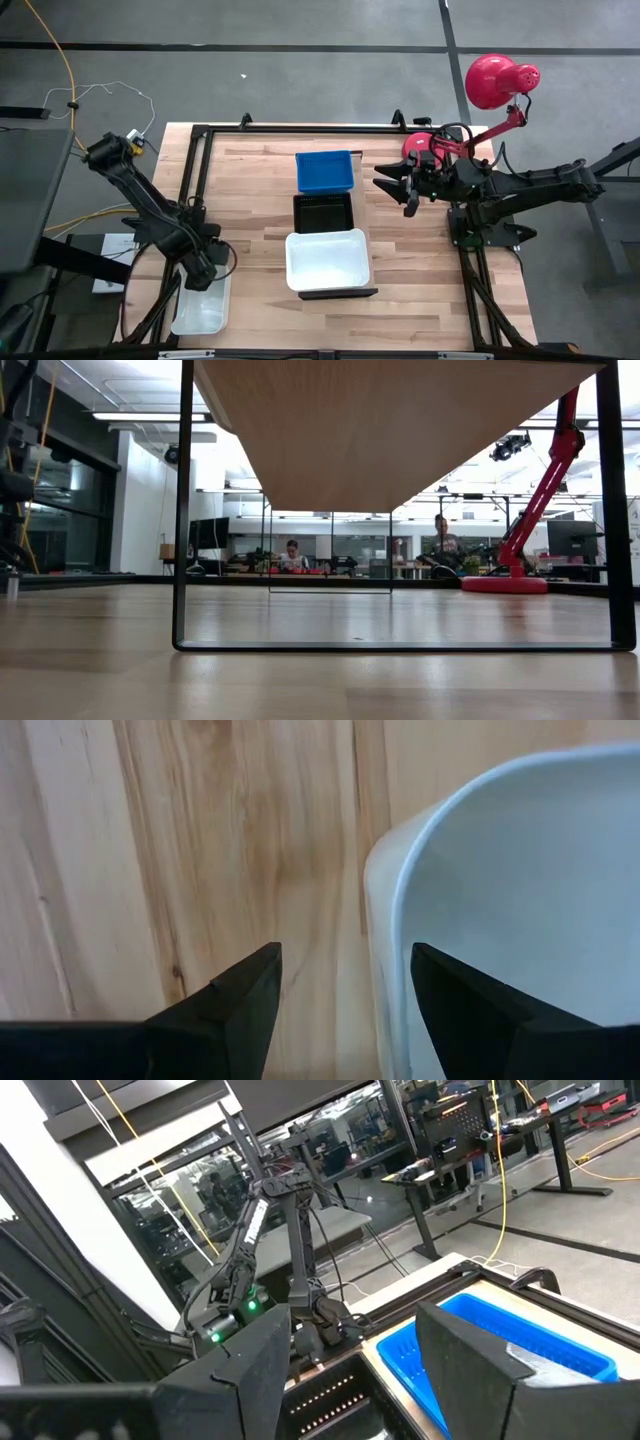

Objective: Stack baskets on shelf by color
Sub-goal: Stack the white bin on the white bin on the shelf

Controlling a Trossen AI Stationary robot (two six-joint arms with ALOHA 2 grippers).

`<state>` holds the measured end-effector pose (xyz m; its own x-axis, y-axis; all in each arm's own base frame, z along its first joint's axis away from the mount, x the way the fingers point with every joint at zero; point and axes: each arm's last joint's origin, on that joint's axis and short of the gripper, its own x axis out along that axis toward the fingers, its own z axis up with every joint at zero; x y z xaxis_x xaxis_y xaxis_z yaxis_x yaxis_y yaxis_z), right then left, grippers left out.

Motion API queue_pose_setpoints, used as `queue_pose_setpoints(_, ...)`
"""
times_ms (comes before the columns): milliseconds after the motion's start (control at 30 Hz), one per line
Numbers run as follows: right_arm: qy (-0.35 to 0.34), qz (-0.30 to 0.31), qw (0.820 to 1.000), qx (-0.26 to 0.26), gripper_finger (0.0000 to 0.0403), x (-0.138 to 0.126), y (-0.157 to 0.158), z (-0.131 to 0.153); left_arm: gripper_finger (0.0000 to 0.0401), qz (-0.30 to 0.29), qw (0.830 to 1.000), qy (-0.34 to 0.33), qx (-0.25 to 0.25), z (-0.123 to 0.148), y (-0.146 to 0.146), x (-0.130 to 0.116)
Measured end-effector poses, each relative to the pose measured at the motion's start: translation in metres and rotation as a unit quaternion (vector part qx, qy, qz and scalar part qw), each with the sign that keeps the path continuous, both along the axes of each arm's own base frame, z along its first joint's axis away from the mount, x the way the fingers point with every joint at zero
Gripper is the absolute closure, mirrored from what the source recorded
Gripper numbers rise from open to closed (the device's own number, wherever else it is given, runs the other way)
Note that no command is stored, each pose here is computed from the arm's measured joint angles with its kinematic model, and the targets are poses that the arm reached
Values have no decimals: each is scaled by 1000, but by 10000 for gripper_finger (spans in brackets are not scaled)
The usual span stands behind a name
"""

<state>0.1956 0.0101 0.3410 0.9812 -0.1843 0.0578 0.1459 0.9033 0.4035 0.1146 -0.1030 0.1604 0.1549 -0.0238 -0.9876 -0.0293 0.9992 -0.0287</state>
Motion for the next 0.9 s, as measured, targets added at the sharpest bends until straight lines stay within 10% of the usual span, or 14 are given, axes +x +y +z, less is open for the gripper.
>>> queue_pose_setpoints(633, 3, 0, 1000, 0, 199, 0, 0, -1, 196, 74, 996, 50, -8, -23, -11, 13)
queue_pose_setpoints(900, 4, 0, 1000, 0, 199, 0, 0, -1, 305, 104, 993, 49, -11, -23, -11, 13)
